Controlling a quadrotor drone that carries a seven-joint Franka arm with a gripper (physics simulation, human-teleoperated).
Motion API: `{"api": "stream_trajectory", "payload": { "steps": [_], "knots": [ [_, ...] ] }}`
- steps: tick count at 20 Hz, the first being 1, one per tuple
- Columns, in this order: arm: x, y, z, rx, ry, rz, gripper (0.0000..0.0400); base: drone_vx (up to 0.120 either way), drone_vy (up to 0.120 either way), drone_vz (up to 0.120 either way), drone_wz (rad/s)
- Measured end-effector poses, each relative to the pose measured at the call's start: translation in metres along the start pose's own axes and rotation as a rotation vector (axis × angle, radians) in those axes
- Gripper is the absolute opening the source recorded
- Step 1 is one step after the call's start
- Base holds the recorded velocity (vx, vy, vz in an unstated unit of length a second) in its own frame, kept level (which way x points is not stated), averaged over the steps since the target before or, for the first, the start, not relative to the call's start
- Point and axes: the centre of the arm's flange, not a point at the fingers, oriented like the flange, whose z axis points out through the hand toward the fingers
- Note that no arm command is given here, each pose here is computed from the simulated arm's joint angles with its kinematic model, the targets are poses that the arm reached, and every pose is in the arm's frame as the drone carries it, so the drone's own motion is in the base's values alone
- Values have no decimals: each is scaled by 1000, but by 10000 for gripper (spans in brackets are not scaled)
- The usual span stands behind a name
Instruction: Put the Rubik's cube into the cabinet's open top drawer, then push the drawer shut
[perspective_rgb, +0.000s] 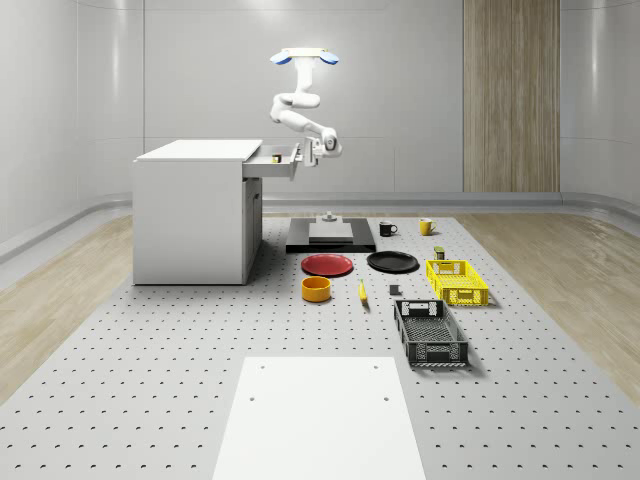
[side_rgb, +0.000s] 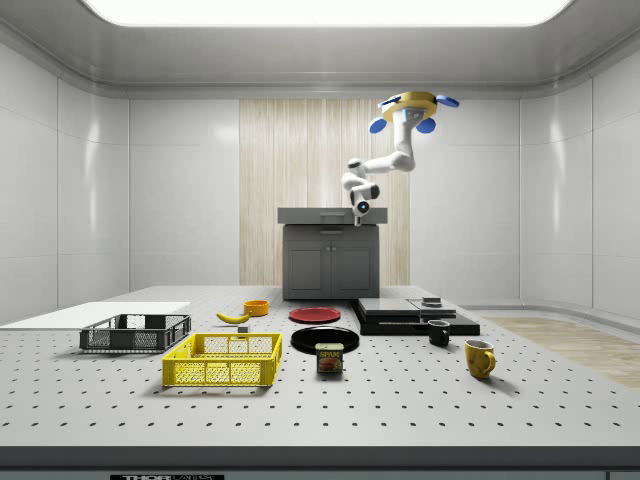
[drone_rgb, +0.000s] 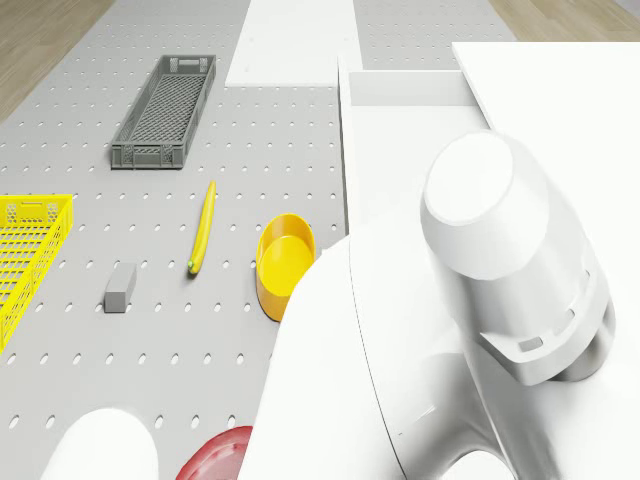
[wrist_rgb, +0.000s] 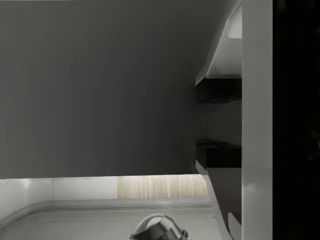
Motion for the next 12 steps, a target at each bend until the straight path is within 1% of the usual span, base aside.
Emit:
{"api": "stream_trajectory", "payload": {
  "steps": [5, 10, 11, 12],
  "knots": [
    [6, -5, 26, 2, 0, -46, 106, 0, 0, 0, 0],
    [9, -7, 53, 3, 0, -66, 105, 0, 0, 0, 0],
    [1, -3, 57, 2, -1, -31, 106, 0, 0, 0, 0],
    [-2, 0, 61, 2, 0, -33, 105, 0, 0, 0, 0]
  ]
}}
